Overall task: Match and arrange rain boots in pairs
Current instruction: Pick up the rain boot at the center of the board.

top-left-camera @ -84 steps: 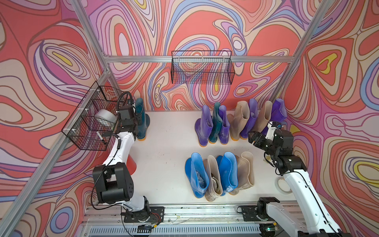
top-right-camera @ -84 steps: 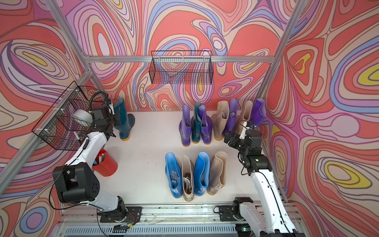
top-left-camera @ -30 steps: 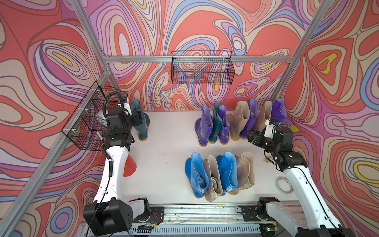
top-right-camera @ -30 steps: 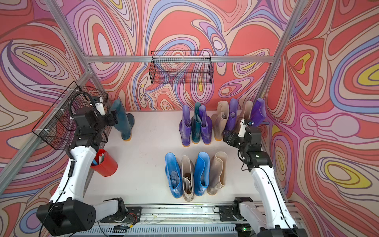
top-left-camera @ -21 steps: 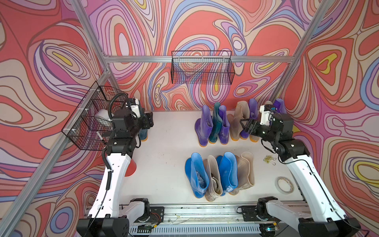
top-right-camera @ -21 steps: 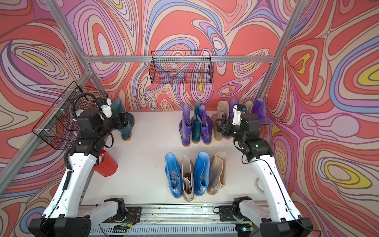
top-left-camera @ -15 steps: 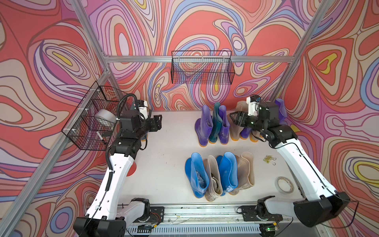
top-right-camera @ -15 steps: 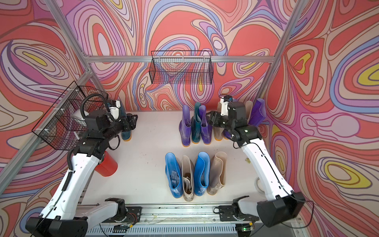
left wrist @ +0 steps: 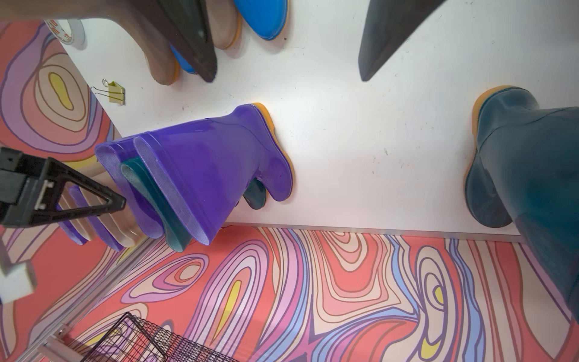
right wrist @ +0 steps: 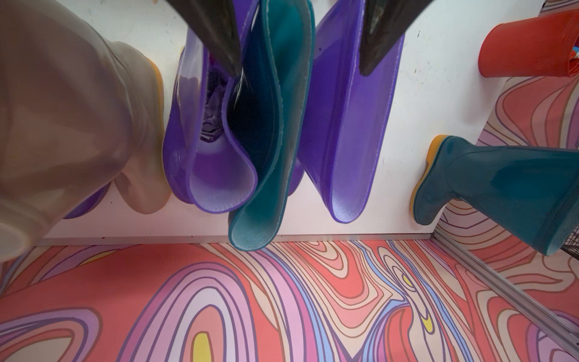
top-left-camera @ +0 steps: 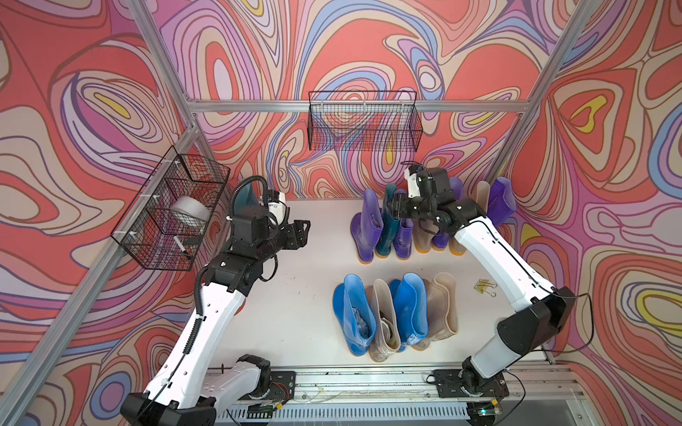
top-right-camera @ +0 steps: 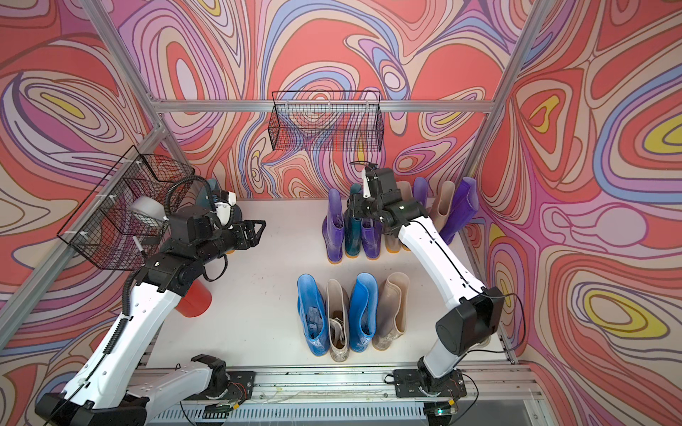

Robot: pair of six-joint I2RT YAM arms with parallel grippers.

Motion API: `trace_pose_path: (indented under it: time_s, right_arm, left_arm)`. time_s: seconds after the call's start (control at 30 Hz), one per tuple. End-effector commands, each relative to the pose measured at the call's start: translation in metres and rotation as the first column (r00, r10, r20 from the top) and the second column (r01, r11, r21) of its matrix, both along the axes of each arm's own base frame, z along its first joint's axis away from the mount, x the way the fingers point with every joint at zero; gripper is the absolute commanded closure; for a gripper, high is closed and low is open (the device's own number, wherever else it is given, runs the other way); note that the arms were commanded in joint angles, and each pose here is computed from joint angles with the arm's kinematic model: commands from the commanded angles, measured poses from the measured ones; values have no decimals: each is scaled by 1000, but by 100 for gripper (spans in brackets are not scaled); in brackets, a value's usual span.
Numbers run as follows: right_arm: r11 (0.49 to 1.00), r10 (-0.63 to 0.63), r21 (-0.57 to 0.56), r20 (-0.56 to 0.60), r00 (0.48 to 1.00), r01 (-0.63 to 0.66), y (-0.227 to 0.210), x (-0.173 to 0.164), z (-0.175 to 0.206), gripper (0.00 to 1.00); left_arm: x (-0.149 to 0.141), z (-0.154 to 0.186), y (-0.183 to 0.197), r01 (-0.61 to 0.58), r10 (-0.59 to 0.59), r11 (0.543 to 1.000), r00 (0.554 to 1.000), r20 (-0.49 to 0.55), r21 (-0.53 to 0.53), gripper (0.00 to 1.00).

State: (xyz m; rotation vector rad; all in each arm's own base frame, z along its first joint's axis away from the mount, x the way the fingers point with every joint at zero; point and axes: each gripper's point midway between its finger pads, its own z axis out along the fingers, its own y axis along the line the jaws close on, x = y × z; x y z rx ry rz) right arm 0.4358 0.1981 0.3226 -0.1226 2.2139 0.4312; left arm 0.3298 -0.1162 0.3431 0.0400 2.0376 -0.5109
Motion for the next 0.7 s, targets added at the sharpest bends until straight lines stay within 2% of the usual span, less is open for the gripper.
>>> trace_pose_path:
  time_s: [0.0, 0.13, 0.5, 0.53, 0.67]
  right_arm:
    - [999, -8, -47, -14, 1000, 7, 4, 4, -6, 41]
    - [998, -6, -63, -42, 999, 3, 9, 10, -16, 46]
    - [992, -56, -117, -78, 995, 47, 7, 9, -28, 52]
    - [990, -54, -132, -106, 993, 40, 10, 13, -43, 53]
    - [987, -63, -155, -127, 990, 43, 11, 15, -50, 54]
  left_arm:
    - [-8, -11, 1, -6, 6, 1000, 999, -47, 2, 27]
    - [-10, -11, -3, 16, -16, 1000, 999, -47, -7, 27]
    - [-12, -15, -6, 36, -36, 999, 998, -55, -3, 27]
    - [-12, -15, -6, 35, -36, 999, 998, -53, -2, 27]
    - [-13, -13, -6, 40, -41, 999, 998, -49, -5, 27]
